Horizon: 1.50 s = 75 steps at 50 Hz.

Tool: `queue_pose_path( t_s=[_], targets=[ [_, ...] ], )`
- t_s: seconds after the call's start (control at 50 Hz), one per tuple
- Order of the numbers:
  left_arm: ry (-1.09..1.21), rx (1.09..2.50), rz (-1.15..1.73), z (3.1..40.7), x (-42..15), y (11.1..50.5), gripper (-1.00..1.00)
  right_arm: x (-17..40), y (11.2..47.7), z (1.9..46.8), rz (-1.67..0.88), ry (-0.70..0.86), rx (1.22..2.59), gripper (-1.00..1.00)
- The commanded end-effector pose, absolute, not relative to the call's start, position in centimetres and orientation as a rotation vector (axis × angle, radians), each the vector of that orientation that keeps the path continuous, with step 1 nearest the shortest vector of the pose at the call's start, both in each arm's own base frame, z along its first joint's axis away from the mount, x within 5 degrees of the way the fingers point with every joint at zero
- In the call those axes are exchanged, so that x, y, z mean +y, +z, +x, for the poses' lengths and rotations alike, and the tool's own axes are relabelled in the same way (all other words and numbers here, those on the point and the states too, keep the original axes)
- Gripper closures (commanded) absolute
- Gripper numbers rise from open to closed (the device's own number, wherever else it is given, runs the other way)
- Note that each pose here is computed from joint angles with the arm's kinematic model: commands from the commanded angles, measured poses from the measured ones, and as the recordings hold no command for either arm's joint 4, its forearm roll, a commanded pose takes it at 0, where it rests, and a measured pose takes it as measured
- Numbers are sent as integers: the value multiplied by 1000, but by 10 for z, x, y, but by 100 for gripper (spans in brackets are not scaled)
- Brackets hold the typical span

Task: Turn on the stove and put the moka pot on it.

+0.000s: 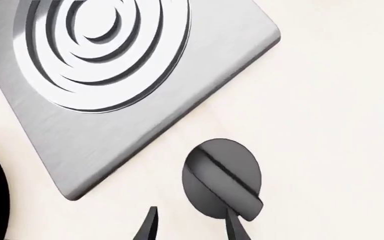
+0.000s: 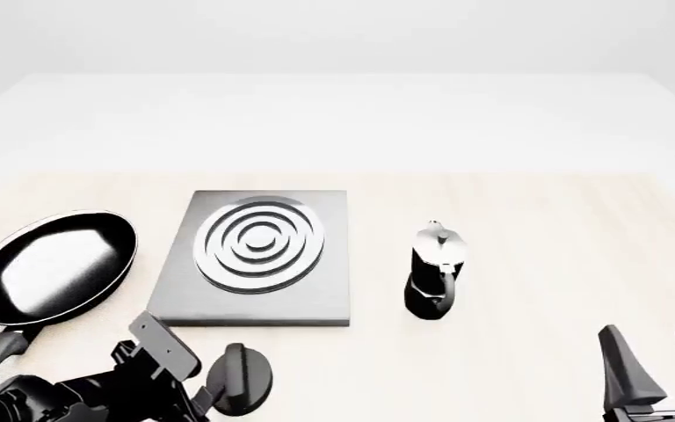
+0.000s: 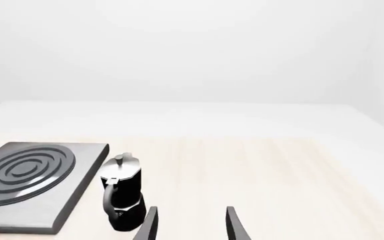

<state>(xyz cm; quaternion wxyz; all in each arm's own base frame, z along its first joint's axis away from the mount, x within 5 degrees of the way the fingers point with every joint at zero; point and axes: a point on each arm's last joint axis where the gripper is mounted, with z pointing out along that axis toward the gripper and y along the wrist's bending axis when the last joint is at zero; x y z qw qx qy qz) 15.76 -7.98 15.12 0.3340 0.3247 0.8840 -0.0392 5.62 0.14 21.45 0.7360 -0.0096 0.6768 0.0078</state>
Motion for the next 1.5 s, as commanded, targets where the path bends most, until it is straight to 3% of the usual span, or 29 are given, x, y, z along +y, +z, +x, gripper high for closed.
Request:
queue_pose_path(
  t_s=[0.02,0.22,0.56,1.08,1.5],
  targets=[
    [-143,2320,857,155,-88,140,-100,1,214,56,-20,19,1487,-100],
    [-175,2318,874,155,-98,135,-100,1,214,56,-19,20,1486,-100],
    [-190,2267,910,154,-104,158,-100,2,215,56,-20,22,1484,-100],
    [-174,2053,810,152,-89,268,-100,1,215,56,-20,20,1483,-100],
    [-198,1979,580,137,-66,284,-100,3,225,54,-25,55,1499,-100]
  ],
)
